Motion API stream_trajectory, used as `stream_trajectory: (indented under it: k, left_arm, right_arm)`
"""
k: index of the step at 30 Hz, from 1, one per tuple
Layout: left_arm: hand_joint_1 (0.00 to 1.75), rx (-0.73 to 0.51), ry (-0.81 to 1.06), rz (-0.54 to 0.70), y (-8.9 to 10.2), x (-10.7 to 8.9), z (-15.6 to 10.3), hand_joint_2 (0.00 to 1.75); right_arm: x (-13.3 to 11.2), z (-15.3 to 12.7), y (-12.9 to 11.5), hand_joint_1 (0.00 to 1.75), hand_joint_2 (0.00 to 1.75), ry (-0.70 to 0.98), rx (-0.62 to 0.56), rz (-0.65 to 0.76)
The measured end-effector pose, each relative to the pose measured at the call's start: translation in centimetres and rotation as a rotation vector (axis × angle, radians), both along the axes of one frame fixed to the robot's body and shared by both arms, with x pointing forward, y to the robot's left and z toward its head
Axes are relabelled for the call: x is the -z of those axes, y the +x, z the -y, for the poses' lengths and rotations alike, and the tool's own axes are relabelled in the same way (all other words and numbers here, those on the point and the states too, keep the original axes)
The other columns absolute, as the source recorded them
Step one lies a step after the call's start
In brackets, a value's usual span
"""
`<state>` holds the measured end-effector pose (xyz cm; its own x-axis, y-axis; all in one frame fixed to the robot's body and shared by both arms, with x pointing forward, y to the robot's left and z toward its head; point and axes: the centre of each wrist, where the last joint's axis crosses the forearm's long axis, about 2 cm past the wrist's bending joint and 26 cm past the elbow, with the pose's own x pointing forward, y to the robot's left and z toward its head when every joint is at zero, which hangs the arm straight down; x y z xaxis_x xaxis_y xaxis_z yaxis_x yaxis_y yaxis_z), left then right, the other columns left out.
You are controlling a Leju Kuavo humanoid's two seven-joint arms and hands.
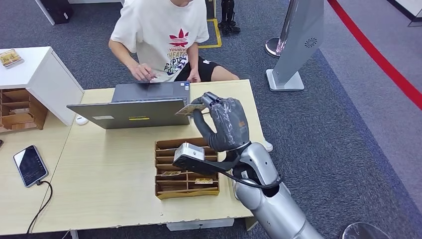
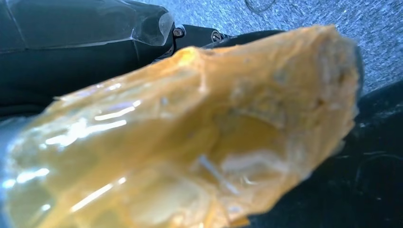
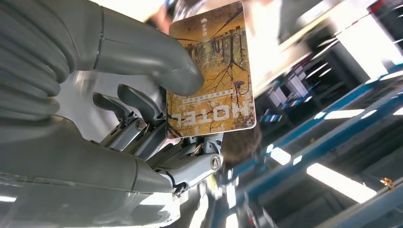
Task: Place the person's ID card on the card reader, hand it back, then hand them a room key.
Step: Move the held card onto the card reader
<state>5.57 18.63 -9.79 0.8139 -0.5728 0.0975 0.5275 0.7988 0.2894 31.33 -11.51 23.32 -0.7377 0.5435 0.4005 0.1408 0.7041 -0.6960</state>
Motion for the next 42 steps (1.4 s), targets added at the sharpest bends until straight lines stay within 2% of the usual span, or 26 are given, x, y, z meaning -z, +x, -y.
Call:
stream_trajectory:
  k: [3, 6, 14, 18, 24, 28, 32, 42]
  left_arm:
    - [0.0, -0.025, -0.003, 0.012, -0.2, 0.0, 0.0, 0.0]
    - [0.0, -0.04, -0.004, 0.015, -0.5, 0.1, 0.0, 0.0]
    - [0.0, -0.047, -0.011, 0.014, -0.7, 0.0, 0.2, 0.0]
    - [0.0, -0.06, -0.013, 0.015, -0.7, 0.0, 0.2, 0.0]
    - [0.0, -0.123, -0.022, 0.034, -1.2, 0.1, 0.2, 0.0]
    - [0.0, -0.16, -0.026, 0.033, -1.7, 0.1, 0.1, 0.0]
    - [0.0, -0.181, -0.029, 0.032, -1.8, 0.1, 0.2, 0.0]
    - [0.0, -0.237, -0.028, 0.023, -1.8, 0.1, 0.2, 0.0]
  right_arm:
    - [0.0, 0.6, -1.0, 1.75, 1.75, 0.168, -0.117, -0.101]
    - [-0.3, 1.3, -1.8, 1.75, 1.75, 0.282, -0.172, -0.134]
    - [-0.9, 2.2, -2.8, 1.75, 1.75, 0.339, -0.178, -0.116]
    - [-0.8, 2.5, -2.9, 1.75, 1.75, 0.392, -0.218, -0.148]
    - [1.1, 5.4, -4.1, 1.75, 1.75, 0.5, -0.259, -0.237]
    - [3.4, 8.0, -5.3, 1.75, 1.75, 0.49, -0.206, -0.292]
    - [4.8, 9.6, -5.9, 1.75, 1.75, 0.465, -0.171, -0.341]
    - [8.9, 14.2, -7.8, 1.75, 1.75, 0.283, -0.093, -0.517]
